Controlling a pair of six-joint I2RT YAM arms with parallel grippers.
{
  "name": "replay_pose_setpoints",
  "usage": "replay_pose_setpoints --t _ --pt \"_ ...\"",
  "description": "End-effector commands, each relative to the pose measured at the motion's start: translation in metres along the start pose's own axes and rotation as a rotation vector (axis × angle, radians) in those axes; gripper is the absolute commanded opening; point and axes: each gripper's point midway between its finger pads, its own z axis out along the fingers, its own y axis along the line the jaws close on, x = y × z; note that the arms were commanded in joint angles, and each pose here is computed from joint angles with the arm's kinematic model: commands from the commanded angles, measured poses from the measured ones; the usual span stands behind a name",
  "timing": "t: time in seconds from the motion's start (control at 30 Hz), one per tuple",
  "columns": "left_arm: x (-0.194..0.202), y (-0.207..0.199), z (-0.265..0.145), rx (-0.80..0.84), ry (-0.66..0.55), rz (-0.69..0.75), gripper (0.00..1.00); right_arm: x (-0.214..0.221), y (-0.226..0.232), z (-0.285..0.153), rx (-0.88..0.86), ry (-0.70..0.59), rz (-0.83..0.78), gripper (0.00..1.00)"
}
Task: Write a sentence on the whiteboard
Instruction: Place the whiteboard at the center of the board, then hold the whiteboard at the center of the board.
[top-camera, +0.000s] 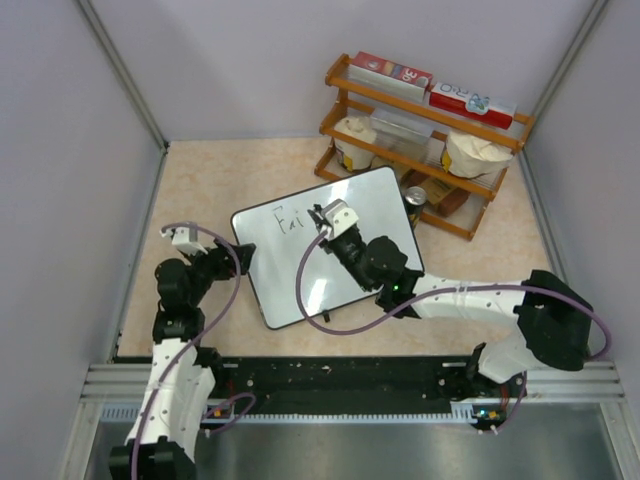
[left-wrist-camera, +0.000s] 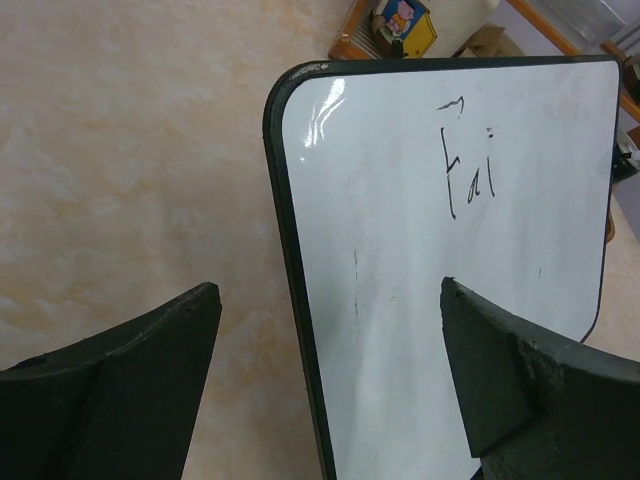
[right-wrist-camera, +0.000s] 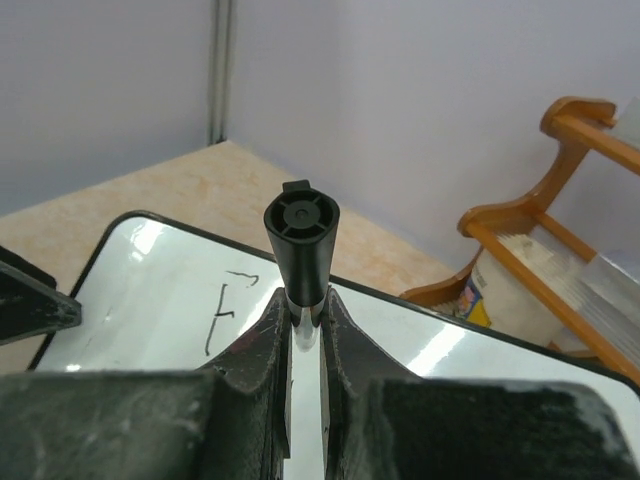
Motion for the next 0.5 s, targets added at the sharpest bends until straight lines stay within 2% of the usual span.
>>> replay_pose_setpoints --t 0.0,0.03,0.17,0.3,0.47 --pt "-0.023 -0.018 0.011 0.096 -0.053 0.035 0.93 -0.033 -0.004 0.017 -0.062 -0.057 0.161 0.0" --pt "-0.024 -0.019 0.012 0.105 -0.052 0.04 0.93 -0.037 0.003 0.017 -0.139 -0.068 0.191 0.0" --pt "-0.024 -0.019 0.018 0.132 -0.055 0.064 0.92 -0.037 0.0 0.015 -0.262 -0.074 0.375 0.0" --pt "-0.016 -0.018 0.022 0.161 -0.045 0.068 0.9 -0.02 -0.005 0.021 -0.232 -0.042 0.363 0.0" --pt "-0.002 -0.025 0.028 0.247 0.001 0.062 0.76 0.003 -0.006 0.03 -0.18 -0.004 0.344 0.0"
